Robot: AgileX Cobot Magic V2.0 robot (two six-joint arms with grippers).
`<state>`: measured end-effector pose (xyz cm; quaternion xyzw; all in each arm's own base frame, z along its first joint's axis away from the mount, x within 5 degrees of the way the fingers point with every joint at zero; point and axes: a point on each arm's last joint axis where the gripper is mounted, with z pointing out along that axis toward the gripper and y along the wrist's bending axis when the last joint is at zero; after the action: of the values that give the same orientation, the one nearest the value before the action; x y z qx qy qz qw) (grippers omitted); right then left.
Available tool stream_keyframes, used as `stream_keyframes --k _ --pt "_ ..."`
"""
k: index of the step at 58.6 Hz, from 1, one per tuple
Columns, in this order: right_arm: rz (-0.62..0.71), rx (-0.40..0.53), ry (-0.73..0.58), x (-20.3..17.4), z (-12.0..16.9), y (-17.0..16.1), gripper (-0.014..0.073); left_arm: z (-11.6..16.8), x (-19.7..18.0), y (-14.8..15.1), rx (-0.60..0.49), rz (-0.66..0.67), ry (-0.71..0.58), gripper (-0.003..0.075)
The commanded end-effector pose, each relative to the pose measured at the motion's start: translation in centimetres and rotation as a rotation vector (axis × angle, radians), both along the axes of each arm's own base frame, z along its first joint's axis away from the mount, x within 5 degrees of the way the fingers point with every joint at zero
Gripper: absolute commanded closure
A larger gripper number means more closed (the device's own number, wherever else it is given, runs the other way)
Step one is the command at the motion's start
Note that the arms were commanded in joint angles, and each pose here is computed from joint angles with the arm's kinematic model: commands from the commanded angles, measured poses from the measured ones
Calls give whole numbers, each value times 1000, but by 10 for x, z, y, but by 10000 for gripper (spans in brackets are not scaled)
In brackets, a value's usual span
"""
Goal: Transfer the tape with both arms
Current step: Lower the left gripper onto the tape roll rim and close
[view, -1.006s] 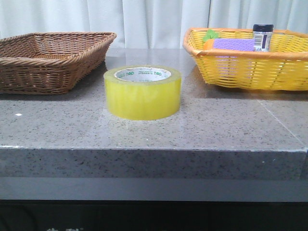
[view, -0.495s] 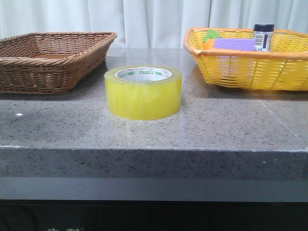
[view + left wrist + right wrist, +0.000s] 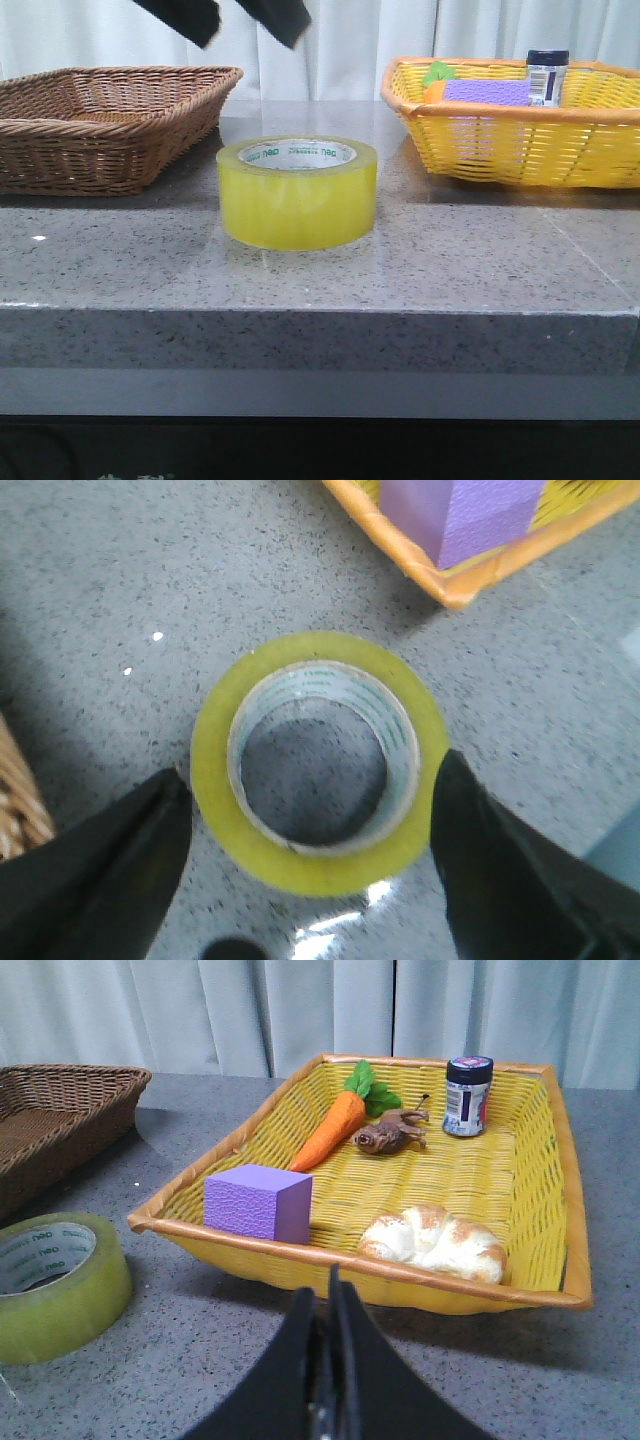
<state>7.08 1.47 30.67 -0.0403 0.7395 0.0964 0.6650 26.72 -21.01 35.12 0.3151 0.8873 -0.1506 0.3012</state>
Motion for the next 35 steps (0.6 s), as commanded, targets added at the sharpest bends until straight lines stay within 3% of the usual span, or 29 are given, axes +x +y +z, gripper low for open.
stream_keyframes --k 1,35 --pt "-11 3 -93 0 14 -1 664 16 9 -6 -28 1 -79 230" --pt "-11 3 -91 0 14 -1 664 -33 40 -20 115 -5 -37 230"
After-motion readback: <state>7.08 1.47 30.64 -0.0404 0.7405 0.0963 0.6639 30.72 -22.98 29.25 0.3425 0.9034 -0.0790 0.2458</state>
